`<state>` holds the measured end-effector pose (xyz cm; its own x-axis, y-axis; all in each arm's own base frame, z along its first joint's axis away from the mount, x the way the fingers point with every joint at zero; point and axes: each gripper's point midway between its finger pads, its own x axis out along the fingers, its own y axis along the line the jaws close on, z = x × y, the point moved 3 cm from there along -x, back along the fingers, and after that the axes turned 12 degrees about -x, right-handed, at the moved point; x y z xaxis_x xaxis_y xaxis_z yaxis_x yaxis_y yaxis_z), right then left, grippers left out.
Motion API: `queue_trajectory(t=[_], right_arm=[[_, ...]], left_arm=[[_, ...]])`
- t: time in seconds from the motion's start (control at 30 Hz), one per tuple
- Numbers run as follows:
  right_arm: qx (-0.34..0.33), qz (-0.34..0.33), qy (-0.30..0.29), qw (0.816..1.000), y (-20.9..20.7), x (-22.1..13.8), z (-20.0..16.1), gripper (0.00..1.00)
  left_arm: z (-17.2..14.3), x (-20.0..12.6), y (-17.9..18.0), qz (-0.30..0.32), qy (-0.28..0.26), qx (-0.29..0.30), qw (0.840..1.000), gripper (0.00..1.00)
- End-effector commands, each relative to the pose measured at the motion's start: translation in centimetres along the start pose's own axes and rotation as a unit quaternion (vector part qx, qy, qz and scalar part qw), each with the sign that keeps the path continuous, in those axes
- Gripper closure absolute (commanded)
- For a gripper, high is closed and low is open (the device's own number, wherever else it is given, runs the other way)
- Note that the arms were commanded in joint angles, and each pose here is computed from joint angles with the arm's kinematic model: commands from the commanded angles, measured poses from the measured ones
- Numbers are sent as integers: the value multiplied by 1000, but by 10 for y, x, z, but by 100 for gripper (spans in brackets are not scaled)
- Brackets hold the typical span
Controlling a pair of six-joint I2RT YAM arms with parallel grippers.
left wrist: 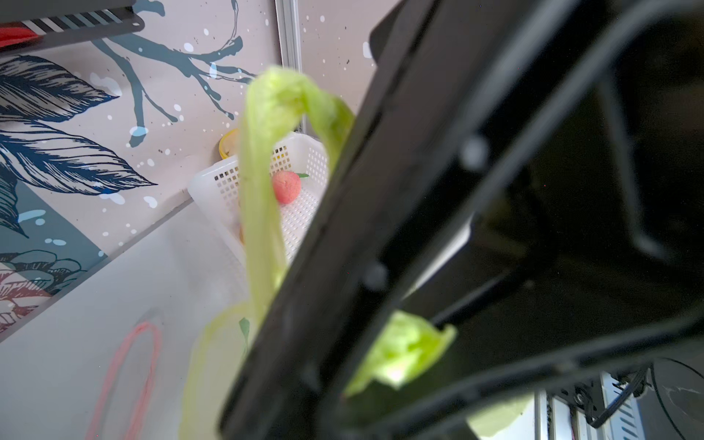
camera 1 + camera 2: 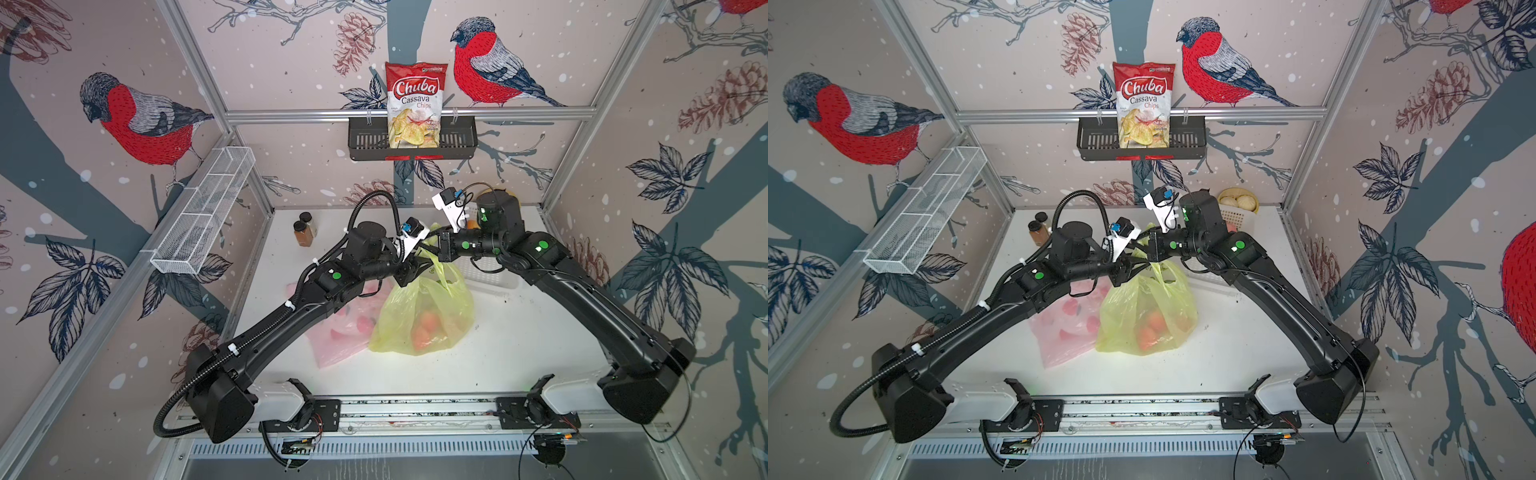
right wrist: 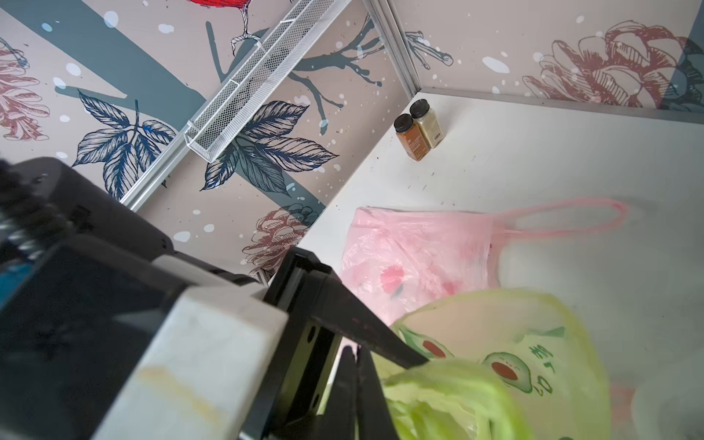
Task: Place the peach into a plastic bag & tie a knot
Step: Cross the plastic bag at the center of the board.
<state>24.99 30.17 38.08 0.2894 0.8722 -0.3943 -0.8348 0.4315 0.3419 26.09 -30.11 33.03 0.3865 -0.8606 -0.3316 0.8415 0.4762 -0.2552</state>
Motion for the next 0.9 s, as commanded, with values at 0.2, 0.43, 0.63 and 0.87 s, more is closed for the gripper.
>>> queue_trajectory(t=[0.2, 0.43, 0.63, 0.87], right_arm=[[-26, 20, 10, 999, 5, 2, 1, 100], [-35, 23, 13, 999, 5, 2, 0, 100], [-25, 41, 0, 999, 8, 5, 1, 100], [-12, 76, -21, 997, 18, 5, 3, 100]], left_arm=[[-3, -1, -18, -62, 31, 19, 997, 50], [-5, -4, -22, -84, 40, 15, 996, 49], [6, -7, -15, -68, 2, 7, 998, 49], [17, -13, -11, -67, -48, -2, 997, 50]])
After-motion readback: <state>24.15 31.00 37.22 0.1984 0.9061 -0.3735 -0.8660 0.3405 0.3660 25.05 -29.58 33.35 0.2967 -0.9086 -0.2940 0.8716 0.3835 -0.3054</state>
